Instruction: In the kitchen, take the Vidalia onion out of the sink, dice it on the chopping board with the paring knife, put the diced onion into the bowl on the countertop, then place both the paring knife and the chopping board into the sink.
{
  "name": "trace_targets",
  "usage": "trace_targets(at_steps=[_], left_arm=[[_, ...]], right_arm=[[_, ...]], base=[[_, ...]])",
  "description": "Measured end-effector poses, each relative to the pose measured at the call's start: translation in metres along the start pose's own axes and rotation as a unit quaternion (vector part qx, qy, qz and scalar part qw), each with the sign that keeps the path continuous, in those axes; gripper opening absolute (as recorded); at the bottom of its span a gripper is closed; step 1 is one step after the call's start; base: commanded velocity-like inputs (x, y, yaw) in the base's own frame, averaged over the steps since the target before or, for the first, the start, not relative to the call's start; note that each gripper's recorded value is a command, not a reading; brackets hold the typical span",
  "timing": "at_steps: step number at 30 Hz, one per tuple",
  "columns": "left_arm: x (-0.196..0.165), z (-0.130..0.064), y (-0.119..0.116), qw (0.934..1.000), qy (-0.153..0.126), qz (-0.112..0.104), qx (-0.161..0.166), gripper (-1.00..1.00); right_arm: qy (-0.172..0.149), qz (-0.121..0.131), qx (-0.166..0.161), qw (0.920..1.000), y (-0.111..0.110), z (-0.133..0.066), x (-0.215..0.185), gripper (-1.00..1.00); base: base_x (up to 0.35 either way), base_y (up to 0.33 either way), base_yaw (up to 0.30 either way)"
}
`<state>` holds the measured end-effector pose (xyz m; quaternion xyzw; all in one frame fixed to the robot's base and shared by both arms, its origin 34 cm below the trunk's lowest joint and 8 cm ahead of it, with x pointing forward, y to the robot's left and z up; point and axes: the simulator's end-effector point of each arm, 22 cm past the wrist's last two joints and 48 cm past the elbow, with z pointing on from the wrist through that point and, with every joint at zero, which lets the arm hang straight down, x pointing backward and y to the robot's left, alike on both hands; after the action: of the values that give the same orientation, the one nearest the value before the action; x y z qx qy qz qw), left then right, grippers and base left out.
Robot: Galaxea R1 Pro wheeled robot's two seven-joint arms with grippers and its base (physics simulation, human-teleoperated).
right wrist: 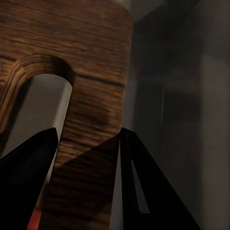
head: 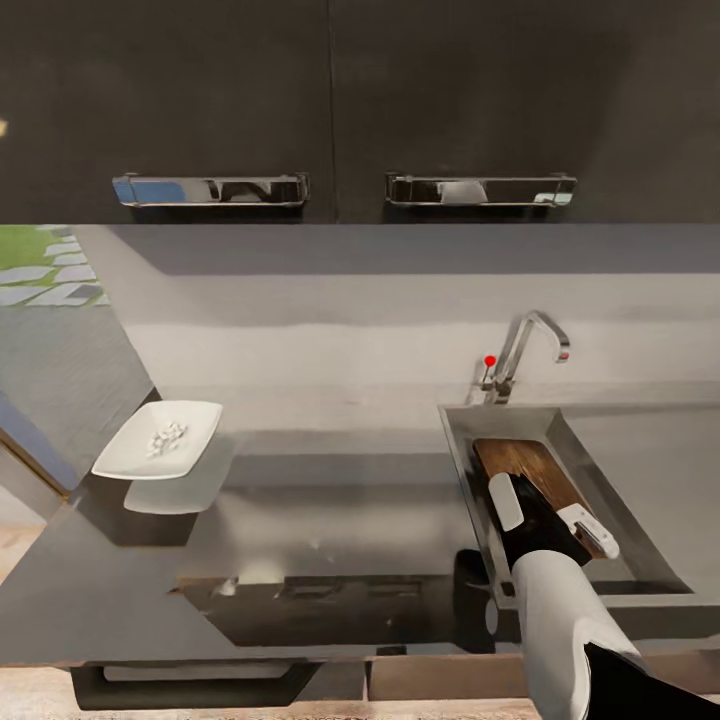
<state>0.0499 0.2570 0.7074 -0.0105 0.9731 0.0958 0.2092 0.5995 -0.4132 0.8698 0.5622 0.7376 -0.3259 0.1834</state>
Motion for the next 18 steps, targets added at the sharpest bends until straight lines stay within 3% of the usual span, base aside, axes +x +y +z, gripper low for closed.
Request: trace_targets(at_steps=[18], left_arm=[[0.0082,-0.0037,0.0021,0.9999,0.011,0.005,0.0,1.0]], right_arm=[[-0.003,-0.002,0.0,1.0,0.0015,0.0025,-0.0018,-1.0]], base=[[0.0,-0.001,0.0]])
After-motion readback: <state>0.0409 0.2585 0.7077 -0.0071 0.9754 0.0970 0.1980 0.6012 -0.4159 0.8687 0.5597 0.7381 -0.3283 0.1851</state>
